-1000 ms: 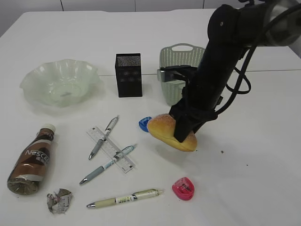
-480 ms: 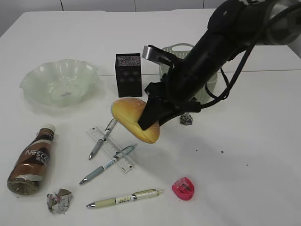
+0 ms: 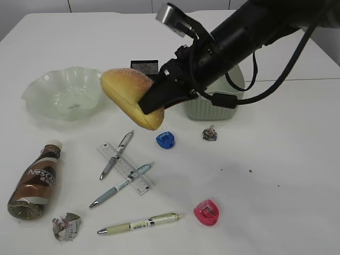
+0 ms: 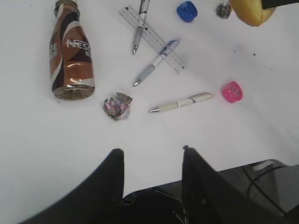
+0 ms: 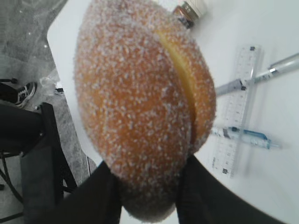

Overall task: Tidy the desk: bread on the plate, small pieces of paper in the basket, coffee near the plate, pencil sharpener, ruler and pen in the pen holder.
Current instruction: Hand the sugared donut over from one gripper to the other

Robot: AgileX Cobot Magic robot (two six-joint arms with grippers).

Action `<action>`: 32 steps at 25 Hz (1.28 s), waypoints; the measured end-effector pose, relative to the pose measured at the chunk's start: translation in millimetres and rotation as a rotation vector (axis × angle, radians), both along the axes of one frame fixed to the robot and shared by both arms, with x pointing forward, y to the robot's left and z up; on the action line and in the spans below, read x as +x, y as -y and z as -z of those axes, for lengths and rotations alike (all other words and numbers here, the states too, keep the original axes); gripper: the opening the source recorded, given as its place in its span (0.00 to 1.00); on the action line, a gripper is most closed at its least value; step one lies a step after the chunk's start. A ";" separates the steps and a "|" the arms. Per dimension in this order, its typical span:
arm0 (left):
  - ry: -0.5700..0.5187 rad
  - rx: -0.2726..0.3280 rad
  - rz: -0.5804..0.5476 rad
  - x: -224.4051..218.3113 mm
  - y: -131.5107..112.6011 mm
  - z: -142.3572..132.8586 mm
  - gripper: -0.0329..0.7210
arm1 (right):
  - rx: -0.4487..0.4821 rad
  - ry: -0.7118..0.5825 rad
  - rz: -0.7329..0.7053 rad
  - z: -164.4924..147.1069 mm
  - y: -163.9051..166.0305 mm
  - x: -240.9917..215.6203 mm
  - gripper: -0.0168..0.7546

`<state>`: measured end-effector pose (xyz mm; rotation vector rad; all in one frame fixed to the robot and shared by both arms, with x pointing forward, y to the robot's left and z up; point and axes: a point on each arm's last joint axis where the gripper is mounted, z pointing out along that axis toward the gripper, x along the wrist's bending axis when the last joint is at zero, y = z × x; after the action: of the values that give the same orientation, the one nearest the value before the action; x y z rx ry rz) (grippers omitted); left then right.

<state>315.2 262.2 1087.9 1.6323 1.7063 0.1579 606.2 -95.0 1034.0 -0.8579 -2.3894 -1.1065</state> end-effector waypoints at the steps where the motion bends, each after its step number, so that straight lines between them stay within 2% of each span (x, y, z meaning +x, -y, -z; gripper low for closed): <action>1: -0.009 -0.008 0.005 3.6 1.3 0.6 0.45 | 0.023 0.008 0.004 -3.7 1.4 0.7 0.32; 5: -0.027 -0.037 0.042 20.1 7.3 3.4 0.45 | 0.060 0.019 0.025 -8.0 8.7 5.1 0.32; 14: 0.001 -0.104 0.119 67.4 21.0 13.7 0.45 | 0.067 0.041 0.030 -8.4 15.8 9.0 0.31; 21: -0.031 -0.148 0.159 109.6 30.9 38.2 0.45 | 0.067 0.038 0.045 -7.1 21.8 11.4 0.31; 25: -0.065 -0.220 0.183 131.3 39.2 55.8 0.45 | 0.064 0.013 0.043 0.5 22.3 8.4 0.31; 32: -0.056 -0.412 0.213 154.3 53.3 67.7 0.45 | 0.075 0.005 0.046 1.3 22.0 7.9 0.31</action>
<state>469.5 208.9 1020.2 1.4991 1.4720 -0.3255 614.1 -117.1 1032.7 -0.8901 -2.3276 -1.2093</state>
